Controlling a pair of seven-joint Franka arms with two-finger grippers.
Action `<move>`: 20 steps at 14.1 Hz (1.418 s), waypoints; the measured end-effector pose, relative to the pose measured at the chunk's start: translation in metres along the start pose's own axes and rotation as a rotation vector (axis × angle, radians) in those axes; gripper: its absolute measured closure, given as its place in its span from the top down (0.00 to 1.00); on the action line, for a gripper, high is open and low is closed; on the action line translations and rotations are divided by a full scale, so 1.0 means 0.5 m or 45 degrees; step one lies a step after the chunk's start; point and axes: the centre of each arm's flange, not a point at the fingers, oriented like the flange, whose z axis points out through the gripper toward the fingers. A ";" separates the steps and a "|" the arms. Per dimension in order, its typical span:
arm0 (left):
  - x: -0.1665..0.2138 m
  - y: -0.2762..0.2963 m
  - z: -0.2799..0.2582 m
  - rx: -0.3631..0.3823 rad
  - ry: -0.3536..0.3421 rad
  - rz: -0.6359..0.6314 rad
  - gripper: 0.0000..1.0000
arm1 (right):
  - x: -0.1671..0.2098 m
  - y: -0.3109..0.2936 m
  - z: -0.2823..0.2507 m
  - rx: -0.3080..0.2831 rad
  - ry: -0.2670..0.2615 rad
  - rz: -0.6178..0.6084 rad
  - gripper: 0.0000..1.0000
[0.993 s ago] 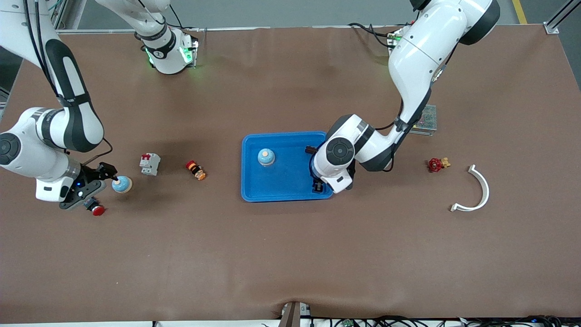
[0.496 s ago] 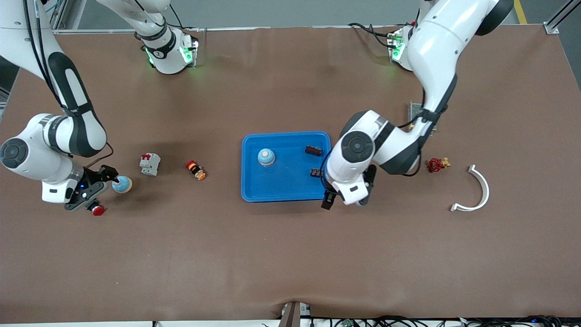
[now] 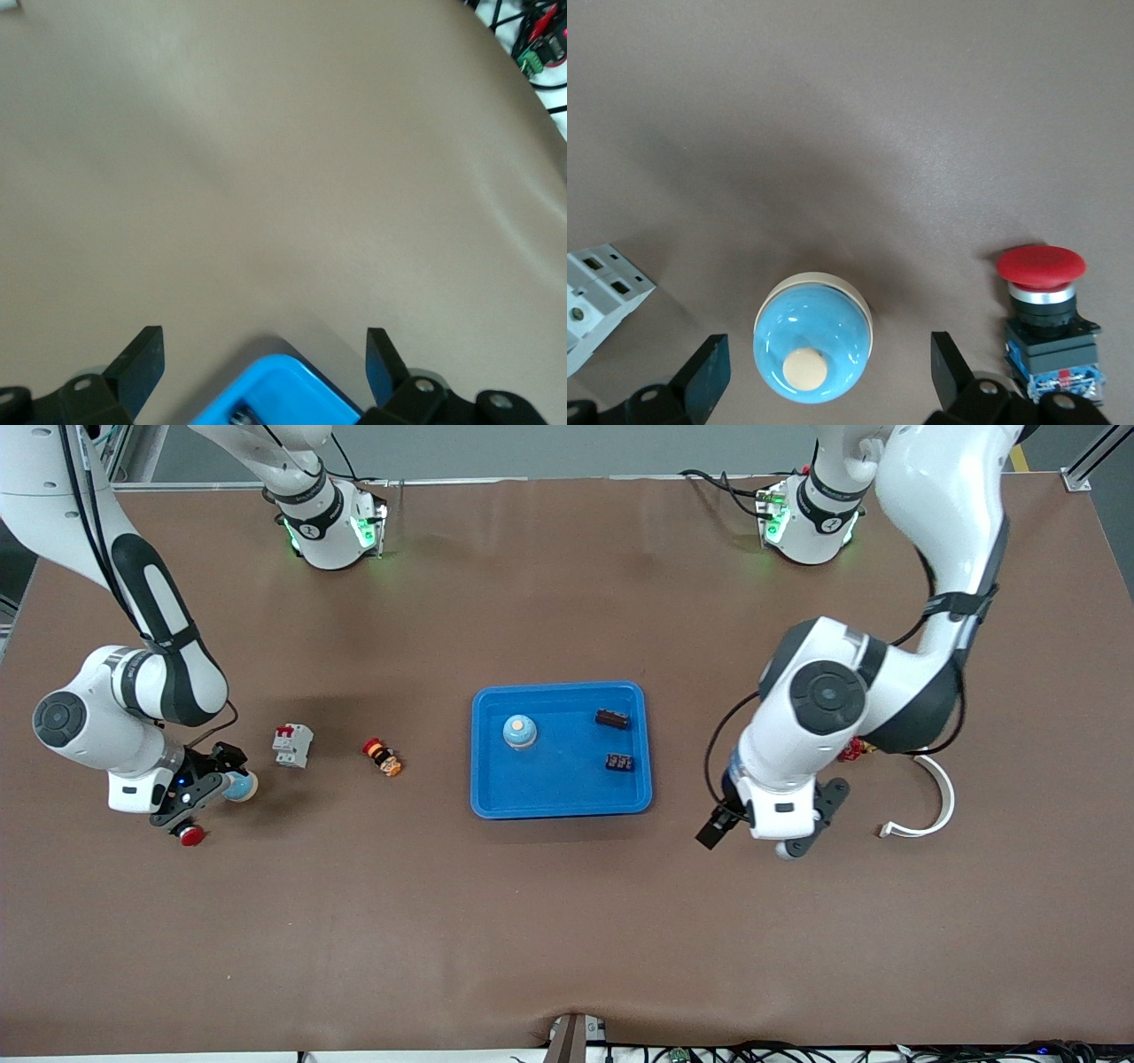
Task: Place electrolytic capacitor and blue bell in tray
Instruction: 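Grasp the second bell with the right gripper while the left gripper withdraws, then lift the bell and carry it over the tray with the right gripper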
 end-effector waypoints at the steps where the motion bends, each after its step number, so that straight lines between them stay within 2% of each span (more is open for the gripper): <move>1: 0.015 -0.007 -0.011 -0.002 0.006 0.020 1.00 | -0.001 -0.001 0.003 0.003 -0.002 0.000 1.00; 8: 0.086 -0.051 -0.103 -0.012 0.056 0.178 1.00 | -0.003 -0.004 0.029 0.012 -0.009 -0.006 1.00; 12: 0.120 -0.077 -0.091 0.030 0.042 0.209 1.00 | -0.008 -0.010 0.046 -0.005 0.005 -0.015 1.00; 16: 0.132 -0.082 -0.095 0.028 0.045 0.264 1.00 | -0.014 -0.020 0.073 -0.003 0.005 -0.018 1.00; 20: 0.182 -0.111 -0.137 0.012 0.076 0.344 1.00 | -0.016 -0.021 0.077 -0.004 0.006 -0.018 1.00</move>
